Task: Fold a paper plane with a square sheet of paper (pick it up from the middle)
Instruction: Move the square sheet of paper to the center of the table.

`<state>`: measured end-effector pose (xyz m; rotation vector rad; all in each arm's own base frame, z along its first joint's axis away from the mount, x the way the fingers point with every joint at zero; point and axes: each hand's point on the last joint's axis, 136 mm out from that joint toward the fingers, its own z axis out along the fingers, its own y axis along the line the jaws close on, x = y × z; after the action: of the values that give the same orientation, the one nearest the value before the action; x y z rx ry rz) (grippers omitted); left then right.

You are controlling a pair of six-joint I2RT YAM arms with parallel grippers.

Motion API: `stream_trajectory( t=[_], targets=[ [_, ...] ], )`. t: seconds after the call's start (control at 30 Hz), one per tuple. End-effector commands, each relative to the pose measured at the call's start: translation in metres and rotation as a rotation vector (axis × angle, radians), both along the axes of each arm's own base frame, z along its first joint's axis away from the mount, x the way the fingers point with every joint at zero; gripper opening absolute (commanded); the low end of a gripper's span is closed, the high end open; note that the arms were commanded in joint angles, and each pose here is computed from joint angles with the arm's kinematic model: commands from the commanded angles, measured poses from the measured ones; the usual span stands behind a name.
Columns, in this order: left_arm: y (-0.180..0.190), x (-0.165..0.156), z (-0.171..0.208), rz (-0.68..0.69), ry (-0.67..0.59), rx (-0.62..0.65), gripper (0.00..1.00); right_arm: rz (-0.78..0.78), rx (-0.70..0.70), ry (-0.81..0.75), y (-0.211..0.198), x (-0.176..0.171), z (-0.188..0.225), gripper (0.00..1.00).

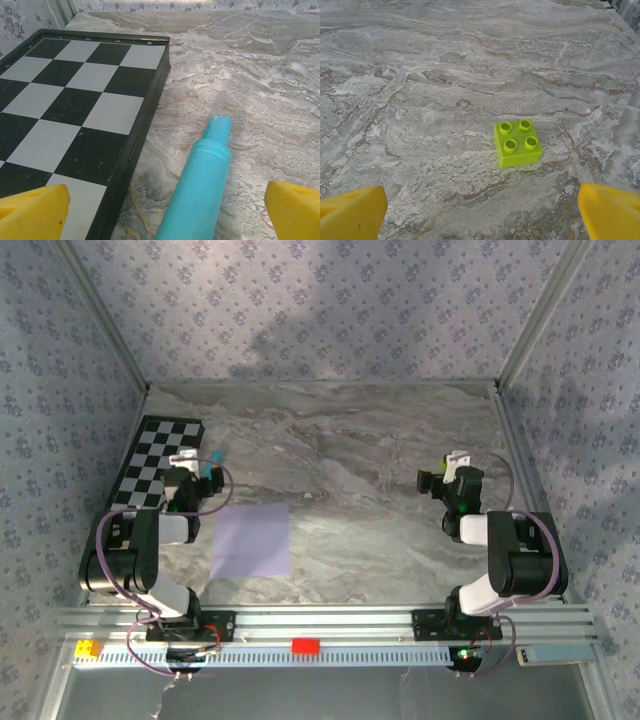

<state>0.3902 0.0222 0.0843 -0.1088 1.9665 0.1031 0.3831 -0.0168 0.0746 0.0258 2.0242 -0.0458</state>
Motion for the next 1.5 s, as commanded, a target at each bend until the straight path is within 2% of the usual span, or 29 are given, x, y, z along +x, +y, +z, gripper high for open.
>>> stream_trajectory(
  t=[0.0, 1.0, 1.17, 1.33, 1.47],
  targets=[
    [-0.001, 0.006, 0.005, 0.000, -0.014, -0.006, 1.00, 0.016, -0.016, -0.027, 0.002, 0.008, 0.007, 1.00],
    [-0.002, 0.006, 0.005, -0.003, -0.014, -0.011, 1.00, 0.019, 0.000, -0.029, 0.001, 0.008, 0.008, 1.00],
    [-0.003, 0.005, 0.006, -0.014, -0.018, -0.013, 1.00, 0.071, -0.009, -0.030, 0.010, 0.008, 0.011, 1.00],
    [0.000, 0.001, 0.021, 0.007, -0.037, -0.016, 1.00, 0.087, -0.022, -0.030, 0.014, 0.007, 0.020, 1.00],
    [0.013, -0.008, 0.040, 0.069, -0.020, -0.062, 1.00, 0.058, 0.010, 0.064, 0.011, 0.005, 0.038, 1.00]
  ],
)
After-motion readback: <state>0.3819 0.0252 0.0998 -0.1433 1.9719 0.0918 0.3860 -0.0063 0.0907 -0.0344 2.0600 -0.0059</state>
